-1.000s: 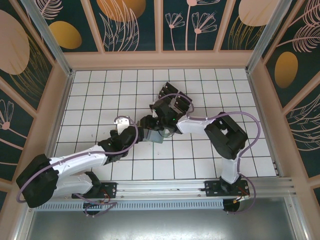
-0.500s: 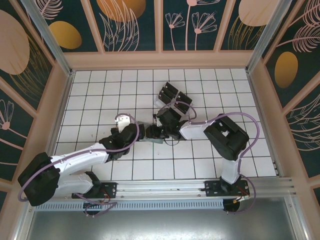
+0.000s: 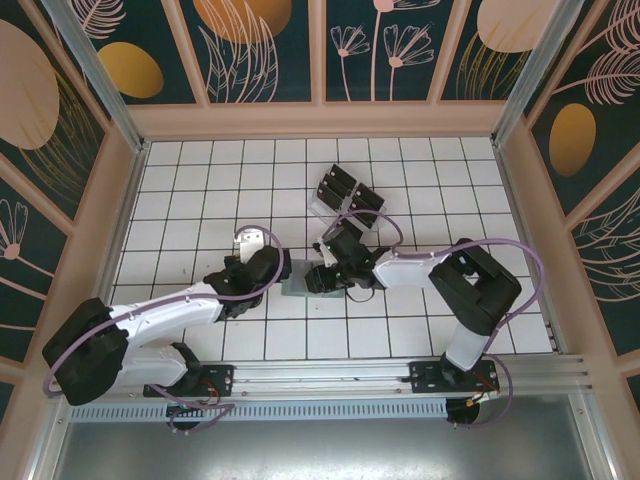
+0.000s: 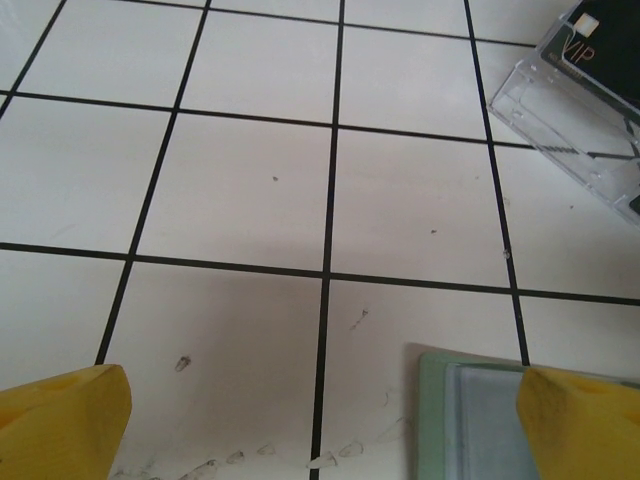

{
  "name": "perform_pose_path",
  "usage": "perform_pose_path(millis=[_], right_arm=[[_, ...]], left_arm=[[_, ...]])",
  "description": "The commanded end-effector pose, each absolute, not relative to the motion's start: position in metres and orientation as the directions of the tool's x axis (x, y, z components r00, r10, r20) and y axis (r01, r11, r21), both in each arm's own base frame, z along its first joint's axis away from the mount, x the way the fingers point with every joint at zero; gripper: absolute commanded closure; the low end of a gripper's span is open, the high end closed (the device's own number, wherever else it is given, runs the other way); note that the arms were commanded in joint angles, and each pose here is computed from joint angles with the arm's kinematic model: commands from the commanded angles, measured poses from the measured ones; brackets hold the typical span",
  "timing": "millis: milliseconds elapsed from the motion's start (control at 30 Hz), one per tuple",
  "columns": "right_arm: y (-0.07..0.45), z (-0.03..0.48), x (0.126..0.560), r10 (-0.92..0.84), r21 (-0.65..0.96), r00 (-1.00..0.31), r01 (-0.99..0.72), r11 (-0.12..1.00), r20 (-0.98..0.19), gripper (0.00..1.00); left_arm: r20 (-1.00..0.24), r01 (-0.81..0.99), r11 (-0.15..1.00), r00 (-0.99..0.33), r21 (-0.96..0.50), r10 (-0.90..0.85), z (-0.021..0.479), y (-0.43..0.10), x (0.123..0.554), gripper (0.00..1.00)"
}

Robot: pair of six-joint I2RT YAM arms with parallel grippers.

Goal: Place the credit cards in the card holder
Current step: Move the card holder to the center of the table.

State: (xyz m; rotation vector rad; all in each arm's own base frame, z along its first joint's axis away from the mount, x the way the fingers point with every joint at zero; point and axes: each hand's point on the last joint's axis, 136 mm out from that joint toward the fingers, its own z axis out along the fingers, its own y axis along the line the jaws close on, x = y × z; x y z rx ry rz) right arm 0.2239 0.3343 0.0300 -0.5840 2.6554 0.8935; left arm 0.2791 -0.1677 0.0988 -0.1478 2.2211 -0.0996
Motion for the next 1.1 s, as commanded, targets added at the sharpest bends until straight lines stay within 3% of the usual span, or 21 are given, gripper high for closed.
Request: perform_pose_path(millis=[0, 100, 233, 467, 700, 1067], right_arm=[[0.338, 0.057, 0.225, -0.314, 0.511, -0.868, -0.483, 0.711, -0.384, 0.62], [0.342, 0.095, 0.250, -0.246, 0.514, -0.855, -0.479, 0.712, -0.456, 0.62], [0.309, 0.129, 0.300, -0.128, 0.428, -0.826, -0.409, 0.806, -0.550, 0.62], [0.249, 0.142, 0.359, -0.104, 0.212, -0.765, -0.303, 0.929, -0.636, 0.62], [0.231, 0.124, 0.389, -0.171, 0.070, -0.766, -0.271, 0.960, -0.620, 0.63], [0.235, 0.089, 0.394, -0.240, -0.008, -0.792, -0.285, 0.958, -0.562, 0.65]], left_arm=[[-0.775, -0.058, 0.989, -0.616, -0.134, -0.141, 0.099, -0.175, 0.283, 0.01], [-0.762, -0.058, 0.986, -0.628, -0.156, -0.157, 0.094, -0.177, 0.281, 0.02], [-0.745, -0.053, 0.978, -0.639, -0.203, -0.189, 0.090, -0.180, 0.278, 0.01], [-0.695, -0.047, 0.956, -0.676, -0.290, -0.244, 0.089, -0.176, 0.294, 0.02], [-0.654, -0.019, 0.952, -0.722, -0.304, -0.223, 0.084, -0.185, 0.312, 0.01], [-0.646, -0.038, 0.945, -0.721, -0.325, -0.251, 0.080, -0.180, 0.314, 0.02]])
